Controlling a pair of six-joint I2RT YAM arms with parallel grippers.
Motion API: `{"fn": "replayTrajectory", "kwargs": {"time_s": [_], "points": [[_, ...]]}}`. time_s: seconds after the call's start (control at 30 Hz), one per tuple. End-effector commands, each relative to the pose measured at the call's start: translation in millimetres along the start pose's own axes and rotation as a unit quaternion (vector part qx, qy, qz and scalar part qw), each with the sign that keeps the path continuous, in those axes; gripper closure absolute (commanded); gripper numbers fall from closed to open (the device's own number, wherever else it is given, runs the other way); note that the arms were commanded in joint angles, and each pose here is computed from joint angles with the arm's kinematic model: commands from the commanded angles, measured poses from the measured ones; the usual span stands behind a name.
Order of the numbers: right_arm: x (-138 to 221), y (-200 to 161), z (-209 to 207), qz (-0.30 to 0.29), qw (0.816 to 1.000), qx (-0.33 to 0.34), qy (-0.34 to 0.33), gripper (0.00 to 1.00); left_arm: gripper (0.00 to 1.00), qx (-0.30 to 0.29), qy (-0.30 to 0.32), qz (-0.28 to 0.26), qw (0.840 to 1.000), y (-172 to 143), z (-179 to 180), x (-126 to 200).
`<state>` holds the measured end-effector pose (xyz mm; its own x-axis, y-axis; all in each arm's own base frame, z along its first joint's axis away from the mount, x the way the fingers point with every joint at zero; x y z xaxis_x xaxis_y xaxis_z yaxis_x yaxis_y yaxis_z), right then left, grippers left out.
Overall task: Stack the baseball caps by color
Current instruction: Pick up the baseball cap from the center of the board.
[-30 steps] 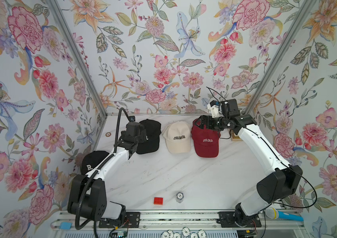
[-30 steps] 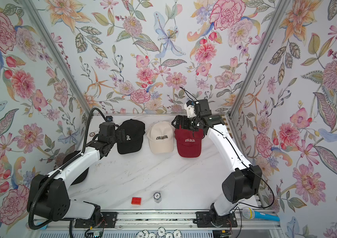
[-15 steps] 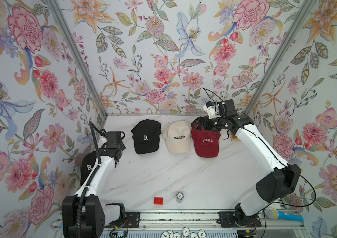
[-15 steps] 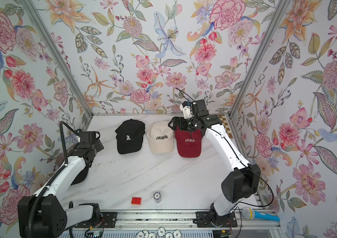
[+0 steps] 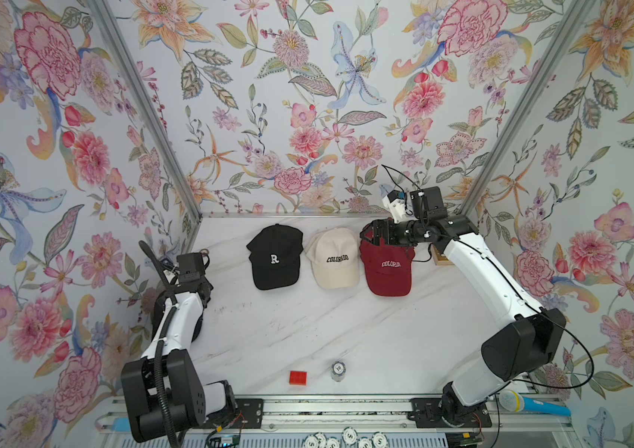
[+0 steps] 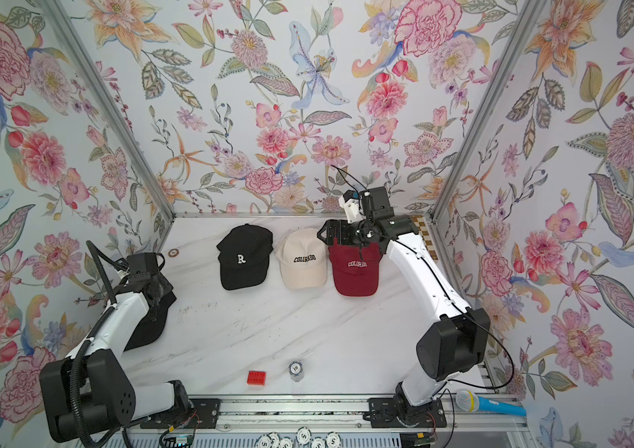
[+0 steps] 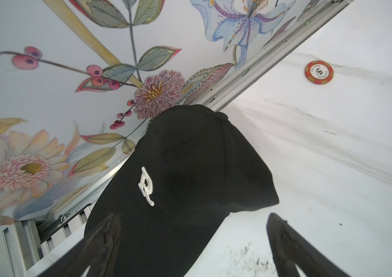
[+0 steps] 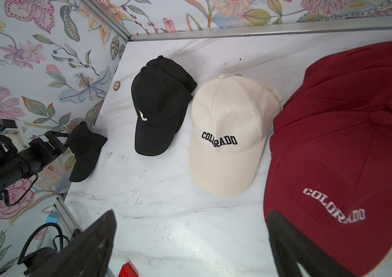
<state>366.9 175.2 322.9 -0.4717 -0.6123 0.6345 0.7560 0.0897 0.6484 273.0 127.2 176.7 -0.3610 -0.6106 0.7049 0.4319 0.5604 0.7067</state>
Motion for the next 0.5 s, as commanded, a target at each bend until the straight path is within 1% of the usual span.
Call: {"fn": "replayTrajectory", "kwargs": {"time_s": [0.0,0.13,0.3,0.47], "points": [[3,7,1,-0.004,1.0,0.007,0.008,0.01,0.03,-0.001,0.016,0.007,1.0,-1,8,-11],[4,11,1,-0.009,1.0,0.007,0.009,0.01,0.03,0.012,0.018,0.005,1.0,4,15,-17],[1,14,-1,-0.01,1.0,0.002,0.007,0.01,0.03,0.022,0.022,0.02,0.999,3,24,-31],[-1,16,-2,-0.01,1.0,0.0,0.004,0.01,0.03,0.021,0.029,0.027,0.999,4,29,-43]]}}
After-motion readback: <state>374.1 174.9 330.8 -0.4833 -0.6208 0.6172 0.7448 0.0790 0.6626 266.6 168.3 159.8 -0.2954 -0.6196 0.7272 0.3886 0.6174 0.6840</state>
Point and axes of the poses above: each gripper's point midway between its finger pads, its own x axis back along the fingers, its own z axis along the line the jaws close on, y = z × x, the point moved 6 cm from there along x, back along the fingers, and after that the axes turned 4 degrees about x, right-handed, at the moved point
